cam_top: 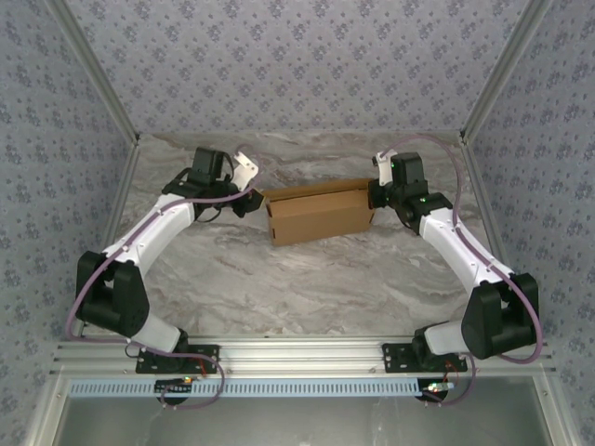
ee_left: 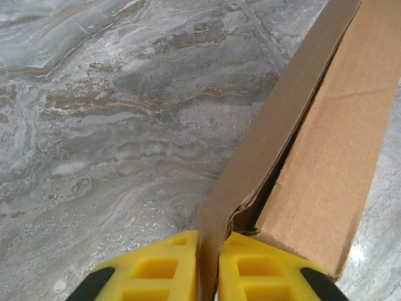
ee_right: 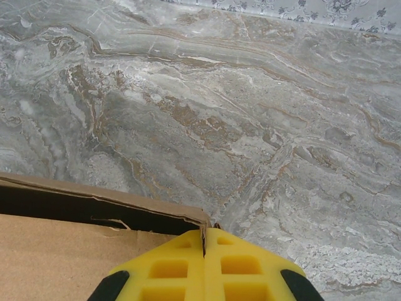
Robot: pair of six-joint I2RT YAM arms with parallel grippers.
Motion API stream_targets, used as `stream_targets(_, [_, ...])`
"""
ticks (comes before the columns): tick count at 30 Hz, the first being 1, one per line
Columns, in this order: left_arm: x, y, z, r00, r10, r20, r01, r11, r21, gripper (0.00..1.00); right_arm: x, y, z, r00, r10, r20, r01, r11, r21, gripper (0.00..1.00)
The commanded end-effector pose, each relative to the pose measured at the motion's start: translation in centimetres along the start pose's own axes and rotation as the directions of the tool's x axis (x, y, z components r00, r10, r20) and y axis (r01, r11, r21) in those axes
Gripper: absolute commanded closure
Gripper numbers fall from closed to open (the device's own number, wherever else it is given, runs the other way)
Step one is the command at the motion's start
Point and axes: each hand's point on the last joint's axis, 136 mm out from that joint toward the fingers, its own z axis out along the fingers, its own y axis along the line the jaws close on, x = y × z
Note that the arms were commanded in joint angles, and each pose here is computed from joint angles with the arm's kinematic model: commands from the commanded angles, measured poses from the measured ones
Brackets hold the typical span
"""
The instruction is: Fold the paper box
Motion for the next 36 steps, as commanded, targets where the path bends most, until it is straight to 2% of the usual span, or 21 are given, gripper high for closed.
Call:
stream_targets(1, [-0.4, 0.3, -0.1, 1.0, -0.029, -0.005, 0.029, 1.0, -0.011, 0.9, 5.0, 0.0, 0.8, 0.982, 0.011, -0.189, -0.008, 1.0, 0.015, 0.96])
stream_targets(7, [-1.7, 0.4, -0.7, 0.974, -0.221, 0.046, 0.223, 0.973, -0.052, 0.96, 5.3, 0.3, 0.8, 0.98, 0.023, -0.197, -0.02, 1.0, 0.017, 0.96])
stream_targets(17, [-2.1, -1.0, 0.0, 0.848, -0.525, 0.073, 0.529, 0.847, -0.053, 1.0, 5.8, 0.8, 0.9, 0.978, 0.019, -0.206, -0.015, 1.0, 0.018, 0.96])
stream_targets(24, [-2.1, -1.6, 0.4, 0.781, -0.62, 0.078, 0.624, 0.78, -0.046, 1.0, 6.2, 0.9, 1.0, 0.976, 0.018, -0.215, -0.015, 1.0, 0.018, 0.96])
stream_targets(36, [-2.0, -2.4, 0.8, 0.718, -0.682, 0.14, 0.692, 0.72, -0.041, 1.0, 6.6, 0.8, 1.1, 0.974, 0.017, -0.224, -0.012, 1.0, 0.025, 0.96])
